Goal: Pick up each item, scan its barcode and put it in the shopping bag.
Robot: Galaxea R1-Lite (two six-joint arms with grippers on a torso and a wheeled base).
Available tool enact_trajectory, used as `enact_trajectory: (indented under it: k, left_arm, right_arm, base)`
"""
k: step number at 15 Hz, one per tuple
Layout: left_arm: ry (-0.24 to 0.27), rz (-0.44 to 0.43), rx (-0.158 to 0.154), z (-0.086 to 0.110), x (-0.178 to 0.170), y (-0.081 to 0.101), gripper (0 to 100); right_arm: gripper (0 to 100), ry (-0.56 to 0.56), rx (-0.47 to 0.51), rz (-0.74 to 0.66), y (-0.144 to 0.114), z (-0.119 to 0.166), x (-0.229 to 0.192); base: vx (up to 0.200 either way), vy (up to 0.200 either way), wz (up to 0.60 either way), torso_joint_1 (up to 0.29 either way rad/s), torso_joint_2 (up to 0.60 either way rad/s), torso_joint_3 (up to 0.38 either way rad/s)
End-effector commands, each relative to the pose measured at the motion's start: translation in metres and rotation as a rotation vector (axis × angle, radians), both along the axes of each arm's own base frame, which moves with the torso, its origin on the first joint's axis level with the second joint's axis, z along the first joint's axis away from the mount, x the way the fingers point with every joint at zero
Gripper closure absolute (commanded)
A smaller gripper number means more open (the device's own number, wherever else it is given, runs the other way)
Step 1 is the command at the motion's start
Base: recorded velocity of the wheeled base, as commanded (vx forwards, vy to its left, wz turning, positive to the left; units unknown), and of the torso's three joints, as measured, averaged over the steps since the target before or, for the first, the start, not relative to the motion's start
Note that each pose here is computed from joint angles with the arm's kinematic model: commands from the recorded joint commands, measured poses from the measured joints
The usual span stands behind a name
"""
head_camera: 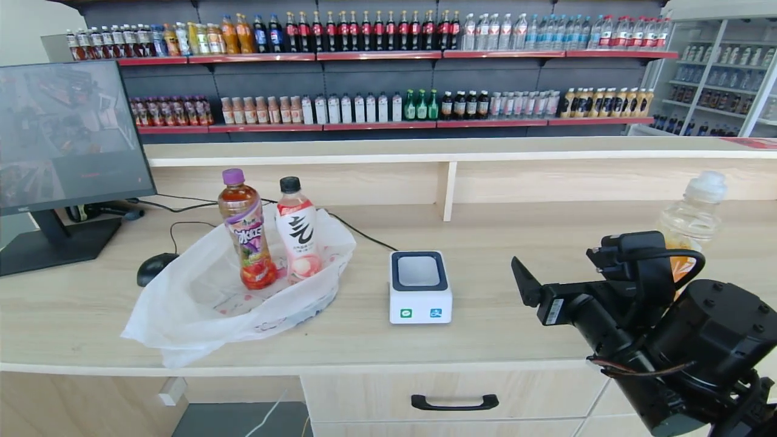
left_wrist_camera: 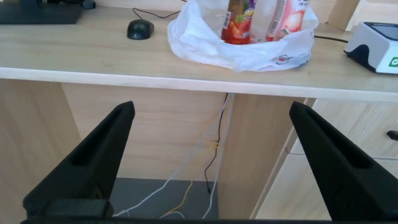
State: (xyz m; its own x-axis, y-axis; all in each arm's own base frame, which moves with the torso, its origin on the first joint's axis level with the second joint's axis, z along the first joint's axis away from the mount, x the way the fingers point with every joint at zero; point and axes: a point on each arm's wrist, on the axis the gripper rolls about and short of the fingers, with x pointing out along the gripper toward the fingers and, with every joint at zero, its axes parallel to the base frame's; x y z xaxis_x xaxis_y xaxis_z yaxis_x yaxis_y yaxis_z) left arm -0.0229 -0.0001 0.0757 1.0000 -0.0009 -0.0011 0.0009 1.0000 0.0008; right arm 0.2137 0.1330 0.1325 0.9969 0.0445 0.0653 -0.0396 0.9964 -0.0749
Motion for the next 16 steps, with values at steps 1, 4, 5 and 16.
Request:
enact_trajectory:
  k: [1,4,5,16]
  left_arm:
    - [-0.001,0.001,-0.001,0.000,0.000,0.000,0]
    - [-0.001,-0.001,-0.001,0.000,0.000,0.000,0]
    - [0.000,0.001,-0.001,0.000,0.000,0.000,0]
    - [-0.001,-0.001,-0.001,0.000,0.000,0.000,0]
  right_arm:
    - [0,0.003,-0.003,0.003,0.000,-0.001,-0.001]
    - [0,0.001,-0.002,0.043,0.008,0.000,-0.008]
    - [0,-0.002,0.001,0.061,0.011,0.001,-0.011]
    - [0,-0.019,0.015,0.029,-0.047,0.010,-0.077]
  base:
    - [0.000,-0.200,0.00,0.012,0.00,0.002]
    - [0.000,-0.067,0.00,0.001,0.00,0.002]
    - [0.000,0.000,0.00,0.000,0.00,0.000]
    - [0.000,0.000,0.00,0.000,0.00,0.000]
